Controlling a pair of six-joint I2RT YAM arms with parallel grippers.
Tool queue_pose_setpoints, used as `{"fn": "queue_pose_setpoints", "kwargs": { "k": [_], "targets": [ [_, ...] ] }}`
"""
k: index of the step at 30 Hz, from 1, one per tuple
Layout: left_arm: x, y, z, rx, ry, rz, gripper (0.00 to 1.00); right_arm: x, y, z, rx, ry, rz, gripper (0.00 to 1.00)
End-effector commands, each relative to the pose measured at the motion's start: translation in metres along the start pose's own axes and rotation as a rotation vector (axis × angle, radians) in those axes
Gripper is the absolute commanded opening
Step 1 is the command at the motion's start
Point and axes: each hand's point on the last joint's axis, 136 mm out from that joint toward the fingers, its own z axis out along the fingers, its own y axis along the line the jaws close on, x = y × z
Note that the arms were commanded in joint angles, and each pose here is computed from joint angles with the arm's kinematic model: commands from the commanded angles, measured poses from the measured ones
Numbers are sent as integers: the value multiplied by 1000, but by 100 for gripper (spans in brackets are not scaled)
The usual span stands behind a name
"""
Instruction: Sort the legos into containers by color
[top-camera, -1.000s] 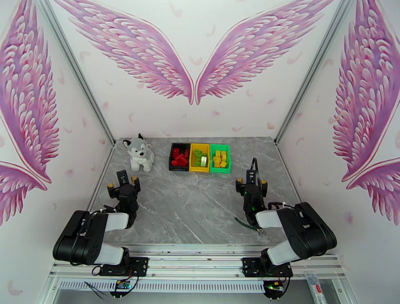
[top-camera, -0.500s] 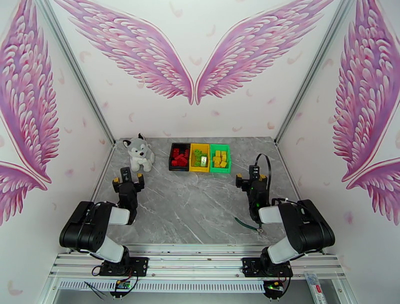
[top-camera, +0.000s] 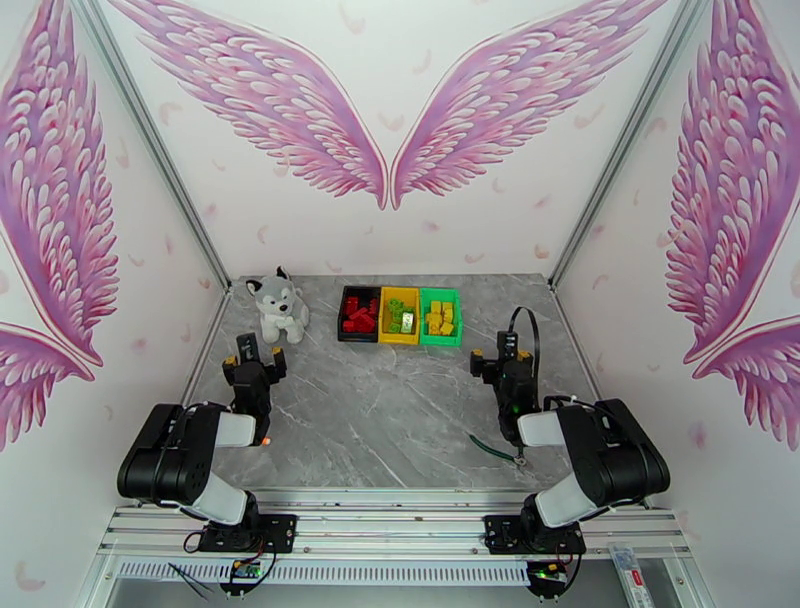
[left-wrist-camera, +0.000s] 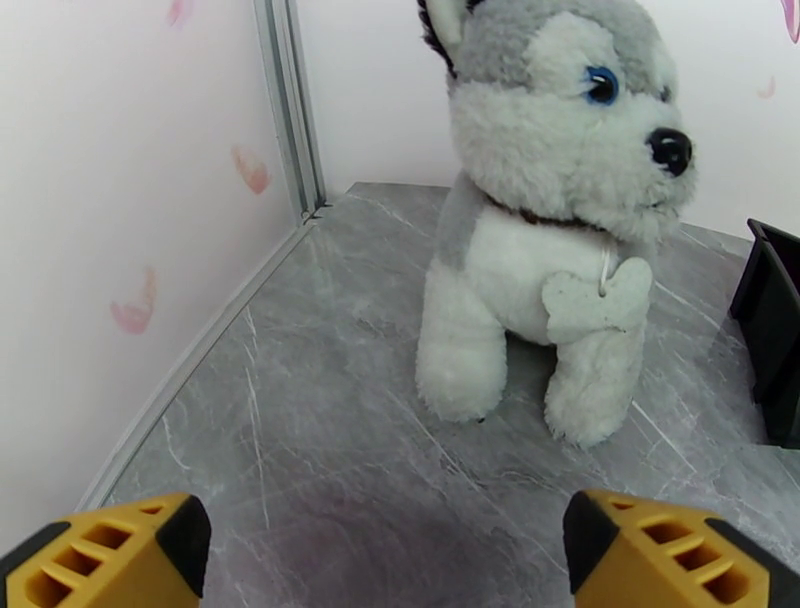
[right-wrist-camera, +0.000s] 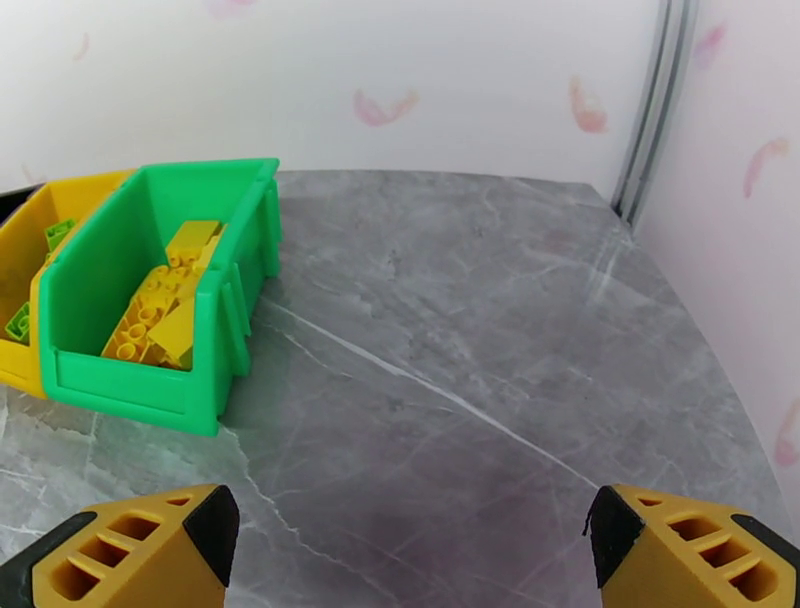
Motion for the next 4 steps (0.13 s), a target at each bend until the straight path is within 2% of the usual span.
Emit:
{"fn": "queue_pose_setpoints", "kwargs": {
  "k": [1,4],
  "targets": [
    [-9,-3,1,14,-15,-14,99,-7,13,4,-106,6,7,99],
    [-9,-3,1,13,-13,-14,99,-7,13,4,-109,3,5,99]
  ]
}}
